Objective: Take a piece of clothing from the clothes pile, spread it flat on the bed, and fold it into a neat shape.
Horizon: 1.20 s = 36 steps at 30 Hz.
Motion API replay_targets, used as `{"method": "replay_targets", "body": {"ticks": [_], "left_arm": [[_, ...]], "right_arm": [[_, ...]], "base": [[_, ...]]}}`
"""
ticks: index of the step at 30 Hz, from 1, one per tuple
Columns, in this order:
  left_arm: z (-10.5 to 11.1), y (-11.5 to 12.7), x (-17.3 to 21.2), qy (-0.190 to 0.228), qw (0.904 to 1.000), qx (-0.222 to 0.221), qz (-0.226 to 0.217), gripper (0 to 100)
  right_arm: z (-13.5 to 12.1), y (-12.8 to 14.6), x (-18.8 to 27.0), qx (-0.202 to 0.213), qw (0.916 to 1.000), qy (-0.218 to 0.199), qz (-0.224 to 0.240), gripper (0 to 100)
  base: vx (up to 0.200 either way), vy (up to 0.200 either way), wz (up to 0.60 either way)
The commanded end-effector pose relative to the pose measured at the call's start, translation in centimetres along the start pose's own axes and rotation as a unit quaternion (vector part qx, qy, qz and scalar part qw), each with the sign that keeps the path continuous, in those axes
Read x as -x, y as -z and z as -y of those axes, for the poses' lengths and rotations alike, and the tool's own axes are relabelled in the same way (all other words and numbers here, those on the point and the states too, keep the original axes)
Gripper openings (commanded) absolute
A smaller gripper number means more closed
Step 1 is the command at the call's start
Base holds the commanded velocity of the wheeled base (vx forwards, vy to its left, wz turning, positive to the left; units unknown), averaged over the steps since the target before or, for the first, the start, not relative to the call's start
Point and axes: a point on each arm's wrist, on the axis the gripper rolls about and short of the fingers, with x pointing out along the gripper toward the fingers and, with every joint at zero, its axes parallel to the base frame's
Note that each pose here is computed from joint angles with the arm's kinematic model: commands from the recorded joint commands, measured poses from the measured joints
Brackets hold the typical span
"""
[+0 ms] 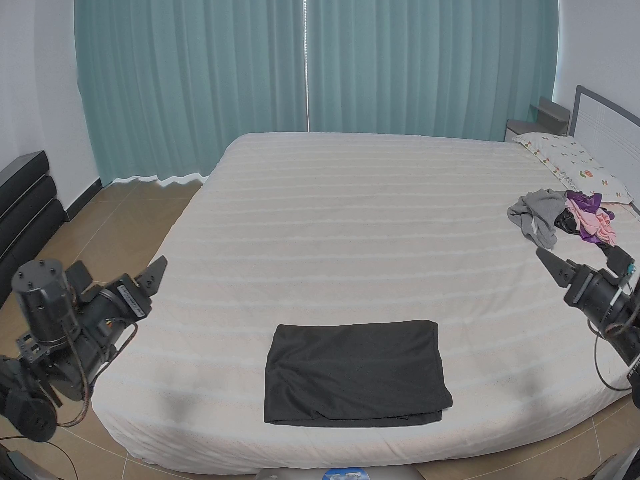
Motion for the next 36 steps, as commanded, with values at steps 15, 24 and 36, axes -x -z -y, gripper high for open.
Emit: {"method": "replay_targets", "body": {"ticks": [15, 24, 36], "left_arm": [[-5.1, -3.6, 16.6, -0.032, 0.9871, -0.1, 0.121, 100], [-6.9, -2.5, 19.9, -0.094, 0.9696, -0.16, 0.16, 100], [-8.4, -0.5, 23.0, -0.113, 0.954, -0.19, 0.202, 100]], "right_arm": [[-0.9, 1.8, 20.5, 0.155, 0.9863, -0.014, 0.054, 100], [-1.3, 2.1, 24.2, 0.211, 0.9759, 0.006, 0.056, 100], [-0.8, 3.8, 24.8, 0.223, 0.9711, 0.045, 0.073, 100]], "base": [[0.0, 0.0, 0.0], [0.0, 0.0, 0.0], [0.0, 0.0, 0.0]]}}
